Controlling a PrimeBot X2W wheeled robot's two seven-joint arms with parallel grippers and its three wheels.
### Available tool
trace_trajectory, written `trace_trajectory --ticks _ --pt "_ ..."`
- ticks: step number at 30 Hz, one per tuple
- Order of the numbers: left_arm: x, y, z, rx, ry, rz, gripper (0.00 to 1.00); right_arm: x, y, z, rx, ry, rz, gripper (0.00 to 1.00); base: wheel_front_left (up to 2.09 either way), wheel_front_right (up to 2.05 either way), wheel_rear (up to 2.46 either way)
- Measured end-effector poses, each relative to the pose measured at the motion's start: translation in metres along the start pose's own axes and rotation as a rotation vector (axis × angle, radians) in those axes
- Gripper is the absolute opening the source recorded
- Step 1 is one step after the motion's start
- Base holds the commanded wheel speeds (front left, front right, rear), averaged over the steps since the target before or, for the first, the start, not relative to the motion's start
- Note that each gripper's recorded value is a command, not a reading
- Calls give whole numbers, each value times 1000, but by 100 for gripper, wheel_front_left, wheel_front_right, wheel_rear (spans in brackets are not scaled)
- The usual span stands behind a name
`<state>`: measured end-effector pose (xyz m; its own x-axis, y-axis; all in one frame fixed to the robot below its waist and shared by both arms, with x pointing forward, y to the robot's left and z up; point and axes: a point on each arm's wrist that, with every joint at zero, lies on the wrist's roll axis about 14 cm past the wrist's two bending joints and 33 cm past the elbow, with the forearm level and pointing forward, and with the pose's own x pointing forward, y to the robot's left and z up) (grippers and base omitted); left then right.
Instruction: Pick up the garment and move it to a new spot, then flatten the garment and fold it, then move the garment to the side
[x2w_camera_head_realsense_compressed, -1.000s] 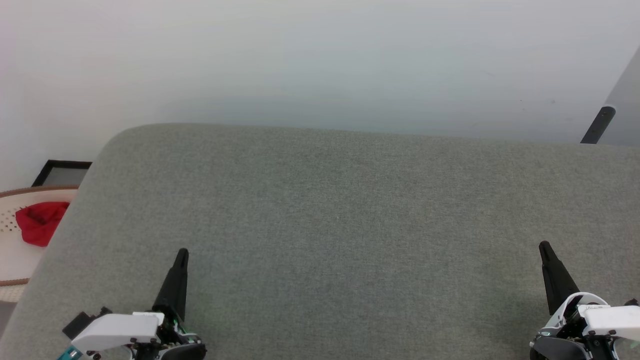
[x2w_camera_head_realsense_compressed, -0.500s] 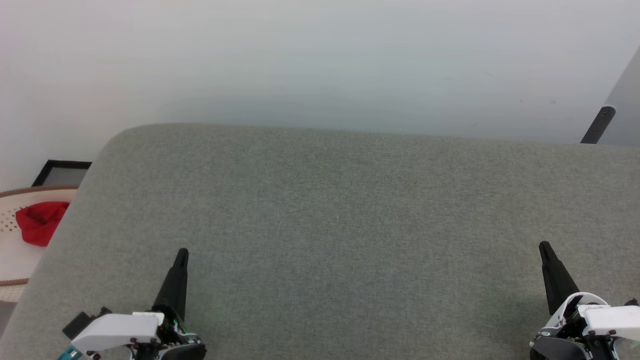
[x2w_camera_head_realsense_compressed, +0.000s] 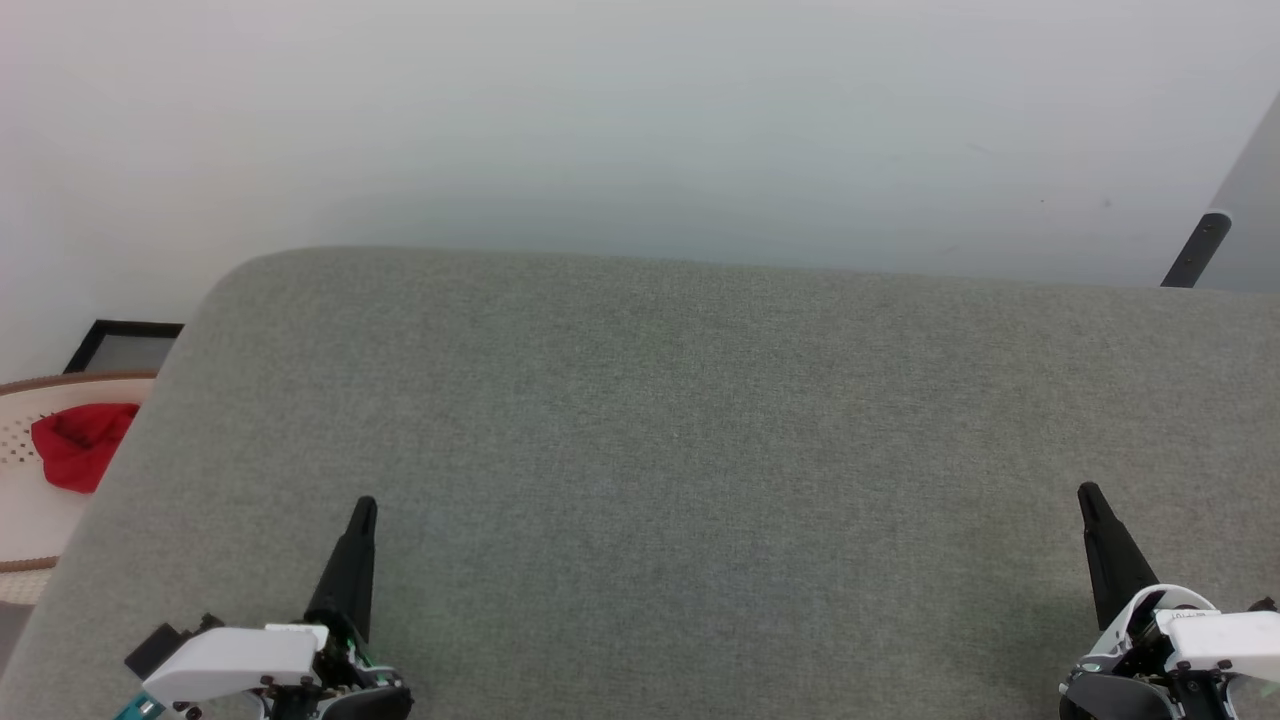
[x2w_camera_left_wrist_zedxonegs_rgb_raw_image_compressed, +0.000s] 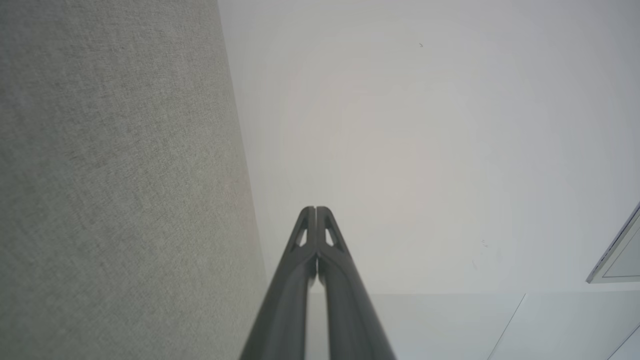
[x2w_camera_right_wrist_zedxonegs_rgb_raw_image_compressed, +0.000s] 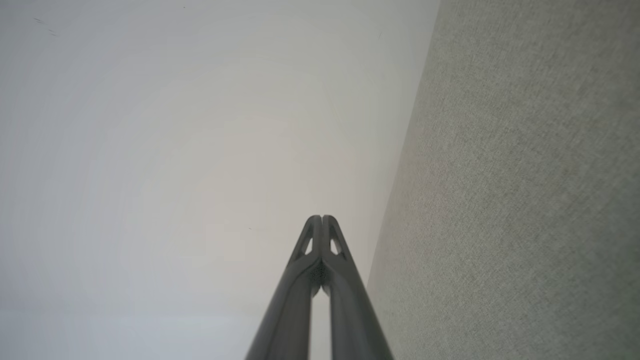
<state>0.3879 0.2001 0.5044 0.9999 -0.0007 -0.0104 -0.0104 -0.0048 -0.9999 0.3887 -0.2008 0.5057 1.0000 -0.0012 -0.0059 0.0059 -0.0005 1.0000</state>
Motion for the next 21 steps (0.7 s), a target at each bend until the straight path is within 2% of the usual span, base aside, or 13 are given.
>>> trace_trajectory --ticks 21 --pt "0 0 0 0 0 0 0 0 0 0 0 0 0 0 0 0 0"
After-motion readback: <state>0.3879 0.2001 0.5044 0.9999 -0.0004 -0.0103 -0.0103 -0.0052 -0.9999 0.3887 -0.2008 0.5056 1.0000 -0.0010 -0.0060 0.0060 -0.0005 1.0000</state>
